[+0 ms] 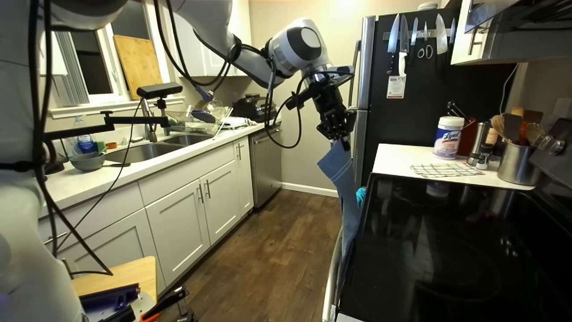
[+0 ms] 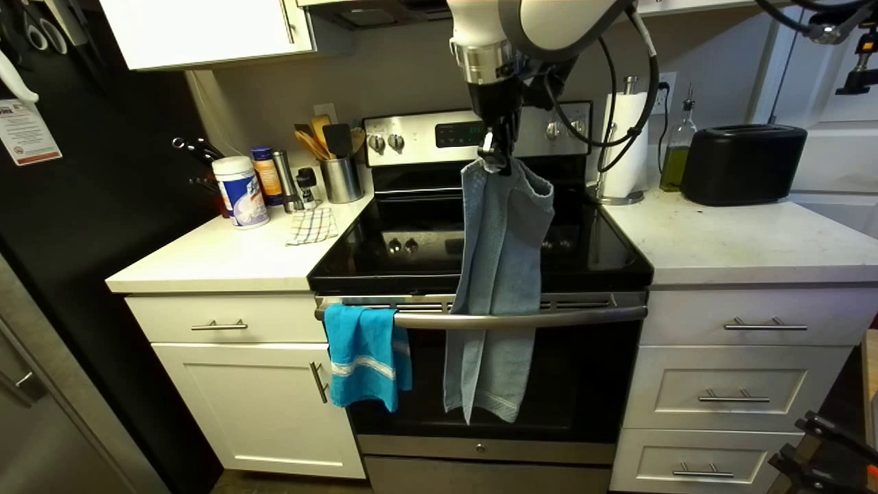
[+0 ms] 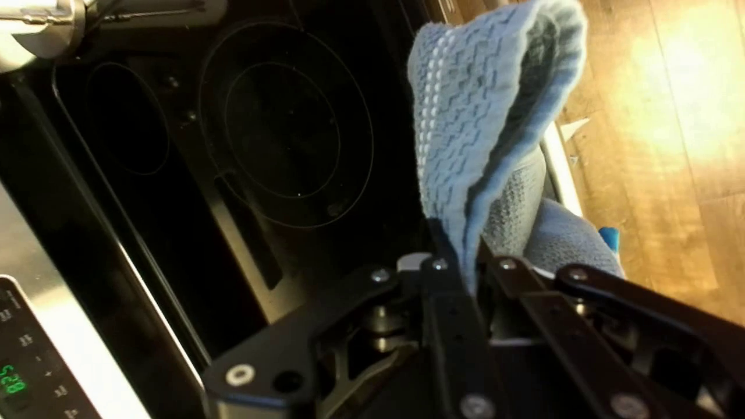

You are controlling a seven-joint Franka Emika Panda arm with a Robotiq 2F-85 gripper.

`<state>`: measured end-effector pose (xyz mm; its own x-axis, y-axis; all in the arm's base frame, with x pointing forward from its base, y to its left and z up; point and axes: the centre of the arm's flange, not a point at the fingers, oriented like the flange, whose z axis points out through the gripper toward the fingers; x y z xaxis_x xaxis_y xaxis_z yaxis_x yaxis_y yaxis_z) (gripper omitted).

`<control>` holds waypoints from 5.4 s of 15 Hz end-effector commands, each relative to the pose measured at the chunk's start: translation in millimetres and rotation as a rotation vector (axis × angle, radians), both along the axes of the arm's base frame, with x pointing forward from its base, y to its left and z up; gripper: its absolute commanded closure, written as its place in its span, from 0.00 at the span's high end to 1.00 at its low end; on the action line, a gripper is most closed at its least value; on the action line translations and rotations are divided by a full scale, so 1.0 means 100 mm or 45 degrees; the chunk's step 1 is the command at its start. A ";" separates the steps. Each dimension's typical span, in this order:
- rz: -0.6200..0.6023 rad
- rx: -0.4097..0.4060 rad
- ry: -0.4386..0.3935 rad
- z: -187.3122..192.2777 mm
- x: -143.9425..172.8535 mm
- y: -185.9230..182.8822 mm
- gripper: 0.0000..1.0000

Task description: Remove the light blue towel from the stove and hang it on the oven handle

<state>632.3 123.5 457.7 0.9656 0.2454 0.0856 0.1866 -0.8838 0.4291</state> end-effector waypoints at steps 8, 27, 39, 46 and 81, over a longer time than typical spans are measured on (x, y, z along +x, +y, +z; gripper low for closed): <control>0.393 -0.156 0.228 -0.86 -0.53 0.52 0.02; 0.897 -0.176 0.486 -2.15 -0.78 2.33 0.02; 0.965 -0.185 0.541 -2.61 -0.92 2.71 0.02; 0.990 -0.209 0.587 -2.81 -1.06 2.77 0.02; 0.557 -0.183 0.331 -2.86 -1.02 2.48 1.00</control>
<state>546.8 380.1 166.0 0.7352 0.6315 -0.2463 0.6686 -0.6158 0.4169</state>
